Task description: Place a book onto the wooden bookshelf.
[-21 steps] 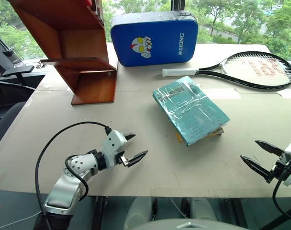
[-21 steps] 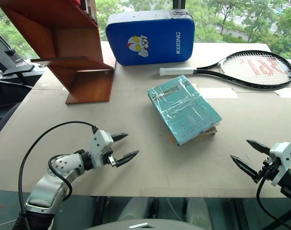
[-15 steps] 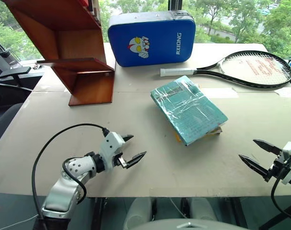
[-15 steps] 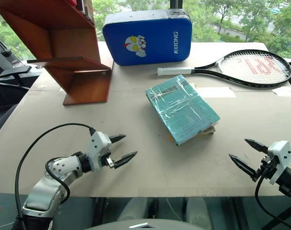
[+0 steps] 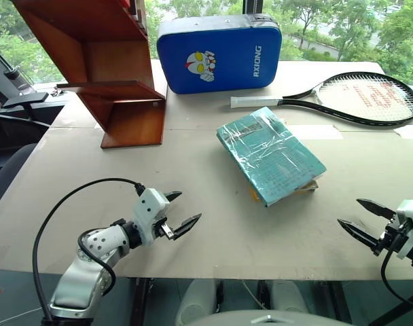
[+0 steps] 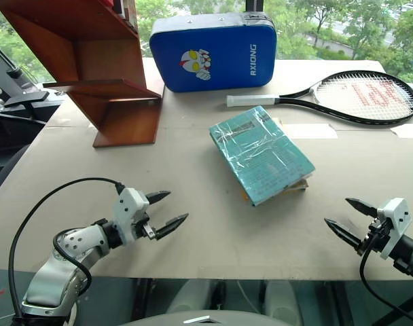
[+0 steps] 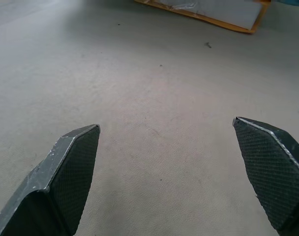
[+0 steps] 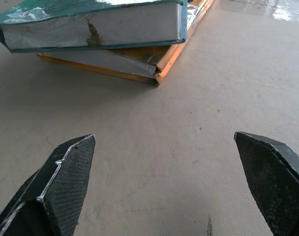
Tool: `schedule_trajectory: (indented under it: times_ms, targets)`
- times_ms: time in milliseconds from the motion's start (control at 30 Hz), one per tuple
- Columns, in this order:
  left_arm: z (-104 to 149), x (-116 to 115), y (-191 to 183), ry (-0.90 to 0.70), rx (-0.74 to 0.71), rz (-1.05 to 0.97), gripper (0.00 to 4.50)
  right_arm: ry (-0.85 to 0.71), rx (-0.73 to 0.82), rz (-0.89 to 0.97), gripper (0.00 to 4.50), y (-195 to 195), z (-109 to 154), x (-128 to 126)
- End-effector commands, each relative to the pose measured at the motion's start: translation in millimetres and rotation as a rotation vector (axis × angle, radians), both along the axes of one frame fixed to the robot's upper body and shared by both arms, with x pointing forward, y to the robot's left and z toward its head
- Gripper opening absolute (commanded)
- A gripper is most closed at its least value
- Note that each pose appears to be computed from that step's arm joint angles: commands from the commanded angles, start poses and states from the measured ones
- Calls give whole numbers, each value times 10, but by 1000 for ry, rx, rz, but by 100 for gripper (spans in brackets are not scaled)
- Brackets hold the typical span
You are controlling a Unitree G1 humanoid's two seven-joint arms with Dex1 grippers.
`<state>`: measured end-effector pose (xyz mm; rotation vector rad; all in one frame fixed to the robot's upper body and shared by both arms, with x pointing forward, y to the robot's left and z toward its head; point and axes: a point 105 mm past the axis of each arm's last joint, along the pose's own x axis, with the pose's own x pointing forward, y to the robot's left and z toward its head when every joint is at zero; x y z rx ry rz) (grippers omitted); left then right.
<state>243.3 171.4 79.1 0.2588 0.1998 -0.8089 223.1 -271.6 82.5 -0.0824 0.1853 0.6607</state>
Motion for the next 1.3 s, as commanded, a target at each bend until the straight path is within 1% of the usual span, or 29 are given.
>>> schedule_trajectory:
  times_ms: [33,167,267,300,333,367,433,467,500,533,567,600,633,733,833,900,1000,1133,1200,1300]
  targets:
    - [145,3,-24,-50,-13,-20,447,-51,10,-69,450,-67,122,101]
    - [249,38,3,-67,-32,-46,447,-87,16,-163,450,-111,216,264]
    - [380,67,53,-74,-50,-95,447,-148,-97,-249,450,-175,303,453]
    - [428,86,74,-77,-56,-103,450,-168,-131,-286,397,-209,340,523]
    - [486,105,92,-76,-73,-114,450,-189,-149,-324,370,-239,399,600]
    - [524,117,102,-75,-85,-122,450,-202,-156,-350,323,-257,439,649]
    - [627,149,121,-91,-95,-145,450,-209,-125,-402,233,-259,550,794]
    - [688,166,132,-104,-93,-160,450,-193,-110,-393,203,-201,571,867]
    - [759,186,145,-123,-90,-175,450,-171,-116,-383,130,-139,566,953]
    - [804,198,153,-134,-88,-185,450,-156,-125,-375,123,-99,555,1003]
    - [907,205,160,-135,-128,-207,450,-122,-122,-349,96,-15,523,1076]
    - [983,203,163,-135,-153,-229,450,-101,-114,-341,59,26,511,1133]
    - [1046,190,162,-132,-157,-262,450,-86,-94,-340,8,59,517,1200]
    - [1161,144,171,-110,-130,-337,450,-52,-85,-304,2,150,524,1359]
    - [1203,116,192,-103,-80,-378,450,-47,-100,-272,2,236,524,1482]
    - [1236,136,247,-115,-32,-383,450,-62,-77,-185,2,446,595,1533]
    - [1252,180,331,-127,2,-370,450,-55,-77,-43,2,758,627,1491]
    - [1225,202,289,-131,16,-384,450,-59,-76,68,2,1091,602,1384]
    - [1230,196,229,-129,8,-394,450,-62,-57,72,2,1161,613,1358]
    - [1220,186,193,-123,5,-399,450,-71,-61,39,2,1096,618,1370]
